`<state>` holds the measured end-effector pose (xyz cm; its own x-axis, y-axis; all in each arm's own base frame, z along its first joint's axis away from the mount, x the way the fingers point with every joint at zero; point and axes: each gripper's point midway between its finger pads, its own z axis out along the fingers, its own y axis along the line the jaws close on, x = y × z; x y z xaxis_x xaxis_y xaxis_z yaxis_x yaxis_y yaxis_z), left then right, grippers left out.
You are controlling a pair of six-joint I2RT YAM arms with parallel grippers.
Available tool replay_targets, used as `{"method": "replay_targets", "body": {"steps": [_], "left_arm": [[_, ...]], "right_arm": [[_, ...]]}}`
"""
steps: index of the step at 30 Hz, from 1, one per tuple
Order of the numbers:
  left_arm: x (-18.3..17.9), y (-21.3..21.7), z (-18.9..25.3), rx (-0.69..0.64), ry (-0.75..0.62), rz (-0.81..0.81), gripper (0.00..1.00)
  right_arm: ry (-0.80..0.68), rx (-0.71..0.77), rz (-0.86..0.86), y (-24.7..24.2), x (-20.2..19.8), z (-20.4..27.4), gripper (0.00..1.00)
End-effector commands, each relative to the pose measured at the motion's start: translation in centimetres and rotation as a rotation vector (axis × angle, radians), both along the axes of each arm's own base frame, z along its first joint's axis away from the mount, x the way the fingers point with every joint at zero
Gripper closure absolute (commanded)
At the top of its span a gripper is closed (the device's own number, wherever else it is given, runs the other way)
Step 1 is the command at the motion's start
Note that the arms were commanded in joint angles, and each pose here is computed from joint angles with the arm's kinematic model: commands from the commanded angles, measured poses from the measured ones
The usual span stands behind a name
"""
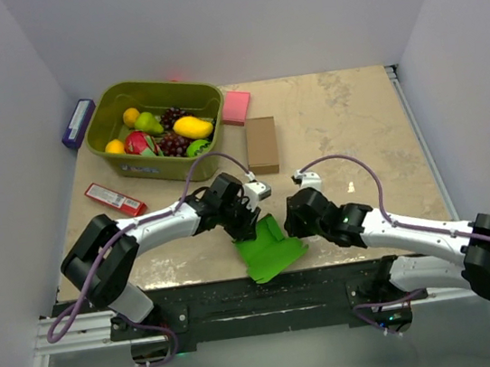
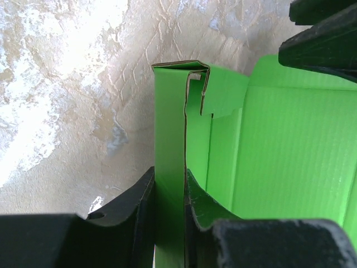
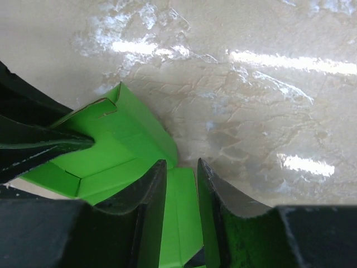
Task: Fold the paper box
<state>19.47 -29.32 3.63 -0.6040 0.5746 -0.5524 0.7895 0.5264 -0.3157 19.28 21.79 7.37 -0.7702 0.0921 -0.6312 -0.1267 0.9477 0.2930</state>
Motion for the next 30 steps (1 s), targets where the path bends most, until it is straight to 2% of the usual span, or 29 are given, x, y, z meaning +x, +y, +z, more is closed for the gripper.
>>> {"method": "replay_targets", "body": {"steps": [1, 9, 19, 30], "left_arm": [[-0.1, 0.0, -0.7, 0.02, -0.019, -0.045, 0.96], [-0.7, -0.1, -1.6, 0.049, -0.02, -0.074, 0.96], [-0.8, 0.0, -2.0, 0.064, -0.024, -0.077, 0.96], [-1.0, -0.1, -2.2, 0.064, -0.018, -0.084, 0.96]], "right_arm": [[-0.082, 0.163, 0.15, 3.3, 0.7, 2.8, 0.66], [-0.087, 0.187, 0.181, 3.6, 1.6, 1.9, 0.67], [-0.061, 0.196, 0.168, 2.5, 1.2, 0.8, 0.79], [-0.06, 0.233, 0.207, 2.6, 1.0, 0.6, 0.87]]}}
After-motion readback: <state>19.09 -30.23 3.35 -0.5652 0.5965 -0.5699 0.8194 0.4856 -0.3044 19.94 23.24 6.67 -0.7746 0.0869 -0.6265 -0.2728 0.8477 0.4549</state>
